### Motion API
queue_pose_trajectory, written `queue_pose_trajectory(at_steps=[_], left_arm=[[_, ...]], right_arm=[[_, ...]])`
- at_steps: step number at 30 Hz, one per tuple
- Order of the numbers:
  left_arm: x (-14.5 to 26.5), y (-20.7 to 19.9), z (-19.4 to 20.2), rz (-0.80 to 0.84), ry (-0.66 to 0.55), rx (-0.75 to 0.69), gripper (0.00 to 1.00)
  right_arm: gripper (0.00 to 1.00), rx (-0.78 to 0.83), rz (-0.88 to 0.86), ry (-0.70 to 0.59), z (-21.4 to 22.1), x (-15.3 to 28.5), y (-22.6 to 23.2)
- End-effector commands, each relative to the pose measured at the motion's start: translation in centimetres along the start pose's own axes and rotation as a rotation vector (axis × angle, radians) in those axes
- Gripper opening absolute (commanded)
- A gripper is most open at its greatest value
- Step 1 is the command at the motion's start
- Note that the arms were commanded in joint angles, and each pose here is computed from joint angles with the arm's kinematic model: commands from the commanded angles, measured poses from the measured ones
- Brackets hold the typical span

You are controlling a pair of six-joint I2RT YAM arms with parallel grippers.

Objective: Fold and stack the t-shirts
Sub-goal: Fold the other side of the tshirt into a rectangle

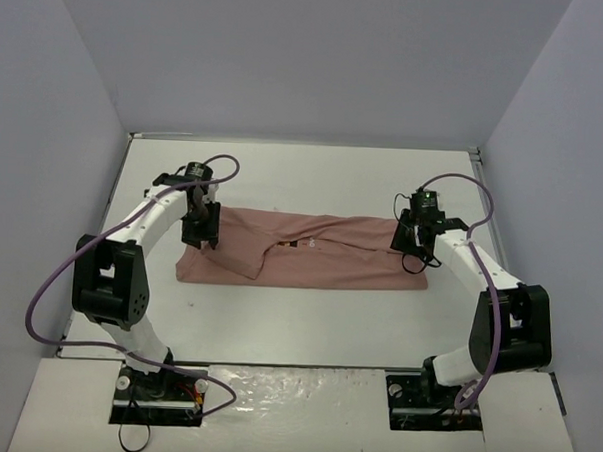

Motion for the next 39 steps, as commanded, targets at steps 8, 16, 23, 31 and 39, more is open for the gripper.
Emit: queue_pose_trajectory(at_steps=[8, 16, 23, 31, 39], left_arm=[[-2.1, -1.0, -2.2, 0.150, -0.038, 0.006, 0.15], [1.0, -1.6, -2.5, 0.181, -0.064, 0.033, 0.00], [4.4, -1.6, 0.7, 0.155, -0.009, 0.151, 0.25], [3.7, 2.1, -0.3, 0.036, -0.030, 0.209, 0.47], [2.4, 1.3, -8.1, 0.118, -0.118, 0.202, 0.49]], right_arm=[[0.34, 0.001, -0.025, -0.035, -1.2, 0.5, 0.5], [0.34, -0.003, -0.027, -0.041, -1.2, 0.8, 0.4], [0.34, -0.014, -0.029, -0.053, -1.6, 1.0, 0.3], [0.34, -0.017, -0.005, -0.083, -3.5, 0.6, 0.7], [0.34, -0.054, 0.062, -0.082, -5.4, -1.8, 0.5]])
Point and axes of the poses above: each gripper's point midway between its finger pads, its own x axis back along the fingers, its own y axis along the line the jaws close on, z = x × y, the point moved 1 cm from there along x, back along the fingers, and after that the axes turned 10 degrees about -x, right-handed, at the moved point
